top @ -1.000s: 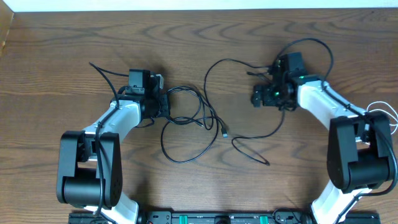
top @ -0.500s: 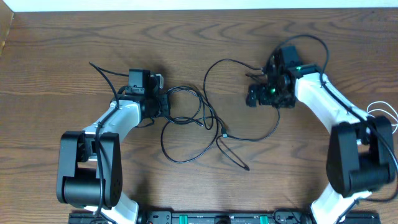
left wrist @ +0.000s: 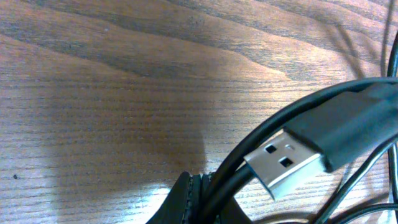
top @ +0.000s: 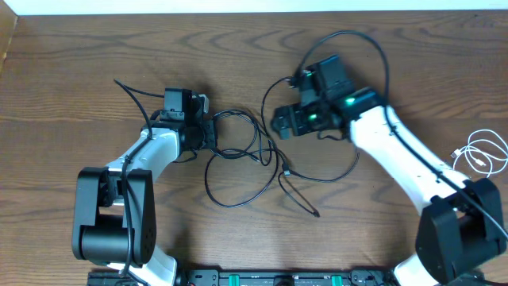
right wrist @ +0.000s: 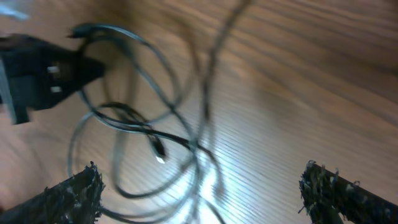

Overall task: Untangle cables
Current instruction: 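Move the right gripper back left toward the black cables near the left gripper, then grasp a black cable beside the left gripper with the right gripper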

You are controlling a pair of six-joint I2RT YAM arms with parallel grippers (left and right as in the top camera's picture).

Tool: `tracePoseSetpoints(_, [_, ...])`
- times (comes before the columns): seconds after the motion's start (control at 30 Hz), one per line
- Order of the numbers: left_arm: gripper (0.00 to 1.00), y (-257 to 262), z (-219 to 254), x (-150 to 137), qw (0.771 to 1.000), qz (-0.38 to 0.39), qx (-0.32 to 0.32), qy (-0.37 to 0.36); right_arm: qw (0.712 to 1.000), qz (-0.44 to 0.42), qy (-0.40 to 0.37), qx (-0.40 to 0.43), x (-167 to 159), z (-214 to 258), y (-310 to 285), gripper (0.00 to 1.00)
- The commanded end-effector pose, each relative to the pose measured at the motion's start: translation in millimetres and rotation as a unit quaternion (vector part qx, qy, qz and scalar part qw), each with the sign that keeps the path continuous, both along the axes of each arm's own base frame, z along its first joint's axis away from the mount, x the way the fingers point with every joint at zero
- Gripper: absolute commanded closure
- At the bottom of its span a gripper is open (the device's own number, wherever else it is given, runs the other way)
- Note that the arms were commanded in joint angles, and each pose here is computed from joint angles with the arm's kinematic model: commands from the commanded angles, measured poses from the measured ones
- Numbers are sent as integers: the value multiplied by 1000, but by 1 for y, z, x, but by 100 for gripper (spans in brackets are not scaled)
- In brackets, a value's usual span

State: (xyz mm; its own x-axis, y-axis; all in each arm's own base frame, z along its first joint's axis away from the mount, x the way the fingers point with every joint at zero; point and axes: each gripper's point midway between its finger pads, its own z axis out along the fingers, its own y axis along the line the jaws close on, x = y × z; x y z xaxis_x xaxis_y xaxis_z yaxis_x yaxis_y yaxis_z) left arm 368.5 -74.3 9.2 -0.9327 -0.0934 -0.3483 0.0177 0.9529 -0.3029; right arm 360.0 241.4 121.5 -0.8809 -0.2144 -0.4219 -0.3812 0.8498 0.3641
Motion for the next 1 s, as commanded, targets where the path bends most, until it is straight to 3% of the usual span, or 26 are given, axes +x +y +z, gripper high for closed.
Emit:
tracePoseSetpoints(0.0, [92, -1, -1, -2, 1000, 0, -6, 3, 1000, 23, -3, 16, -8, 0, 26, 1])
tracePoseSetpoints(0.07, [92, -1, -1, -2, 1000, 0, -6, 3, 999, 28, -10, 23, -11, 2, 38, 3])
tracePoseSetpoints(0.1, [92, -1, -1, -2, 1000, 0, -6, 3, 999, 36, -16, 24, -14, 2, 48, 9])
tracePoseSetpoints(0.3, [92, -1, -1, -2, 1000, 0, -6, 3, 999, -35, -2, -10, -13, -19, 54, 14])
tracePoseSetpoints(0.43, [92, -1, -1, -2, 1000, 0, -6, 3, 999, -31, 11, -14, -17, -39, 67, 23])
tracePoseSetpoints(0.53, [92, -1, -1, -2, 1000, 0, -6, 3, 999, -23, 16, -19, -19, -53, 75, 42])
tracePoseSetpoints(0.67, [90, -1, -1, -2, 1000, 0, -6, 3, 999, -21, 19, -26, -18, -59, 72, 99])
tracePoseSetpoints(0.77, [70, -1, -1, -2, 1000, 0, -6, 3, 1000, -24, 8, -18, -13, -48, 69, 99])
tracePoseSetpoints(0.97, [60, -1, -1, -2, 1000, 0, -6, 3, 999, -31, -32, 14, -7, -3, 65, 99])
